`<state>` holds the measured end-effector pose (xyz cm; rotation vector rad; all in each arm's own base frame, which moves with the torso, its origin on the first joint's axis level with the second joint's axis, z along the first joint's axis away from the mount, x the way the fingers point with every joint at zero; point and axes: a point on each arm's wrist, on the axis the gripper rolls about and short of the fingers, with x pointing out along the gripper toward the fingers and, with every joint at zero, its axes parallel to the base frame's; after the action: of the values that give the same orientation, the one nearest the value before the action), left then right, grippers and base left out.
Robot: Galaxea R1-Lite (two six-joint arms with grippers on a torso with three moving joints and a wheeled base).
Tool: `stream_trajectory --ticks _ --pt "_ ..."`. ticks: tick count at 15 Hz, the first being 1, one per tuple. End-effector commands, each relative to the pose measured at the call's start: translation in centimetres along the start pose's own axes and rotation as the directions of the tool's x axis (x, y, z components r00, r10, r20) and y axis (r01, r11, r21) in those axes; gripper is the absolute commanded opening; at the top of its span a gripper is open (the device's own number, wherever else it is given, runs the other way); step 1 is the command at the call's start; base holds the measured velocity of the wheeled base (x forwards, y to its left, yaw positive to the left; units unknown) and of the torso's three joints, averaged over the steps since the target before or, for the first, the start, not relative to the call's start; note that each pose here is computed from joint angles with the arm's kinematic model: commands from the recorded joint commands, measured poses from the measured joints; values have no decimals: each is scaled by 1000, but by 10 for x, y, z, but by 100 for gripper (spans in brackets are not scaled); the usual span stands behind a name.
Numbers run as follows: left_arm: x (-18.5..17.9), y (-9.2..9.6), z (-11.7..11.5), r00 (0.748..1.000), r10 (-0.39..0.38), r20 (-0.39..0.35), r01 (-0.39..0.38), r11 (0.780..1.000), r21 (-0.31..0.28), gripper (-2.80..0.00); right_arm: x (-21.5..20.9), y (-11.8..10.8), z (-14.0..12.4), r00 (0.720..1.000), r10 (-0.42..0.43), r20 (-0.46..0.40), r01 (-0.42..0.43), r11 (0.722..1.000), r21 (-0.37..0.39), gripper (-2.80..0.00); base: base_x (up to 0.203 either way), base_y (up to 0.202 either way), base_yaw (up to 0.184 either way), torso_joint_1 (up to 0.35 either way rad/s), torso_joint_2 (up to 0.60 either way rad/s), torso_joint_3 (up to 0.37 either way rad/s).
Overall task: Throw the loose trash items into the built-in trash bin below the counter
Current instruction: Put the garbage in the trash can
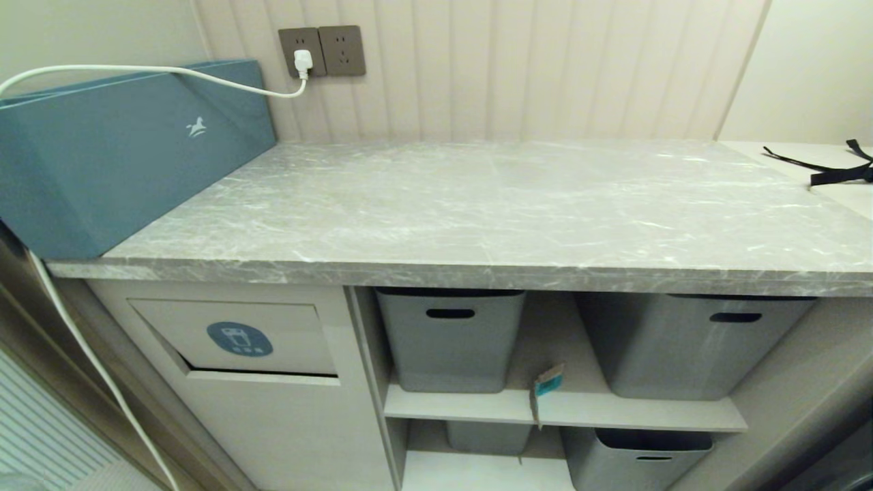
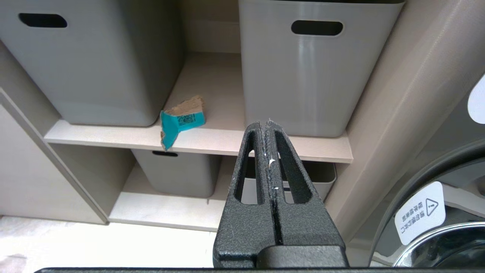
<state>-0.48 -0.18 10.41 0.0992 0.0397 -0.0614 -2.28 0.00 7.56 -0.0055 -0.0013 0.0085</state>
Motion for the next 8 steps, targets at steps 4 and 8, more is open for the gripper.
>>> stream_trajectory --ticks 4,8 --pt "-18 -3 -22 993 -2 119 3 1000 -13 -280 0 0 0 1000 1 -1 -1 1000 -1 -280 0 0 0 0 0 0" --pt "-17 -3 -30 998 42 39 -42 999 -1 -280 0 0 0 1000 1 1 -1 1000 -1 -280 0 0 0 0 0 0"
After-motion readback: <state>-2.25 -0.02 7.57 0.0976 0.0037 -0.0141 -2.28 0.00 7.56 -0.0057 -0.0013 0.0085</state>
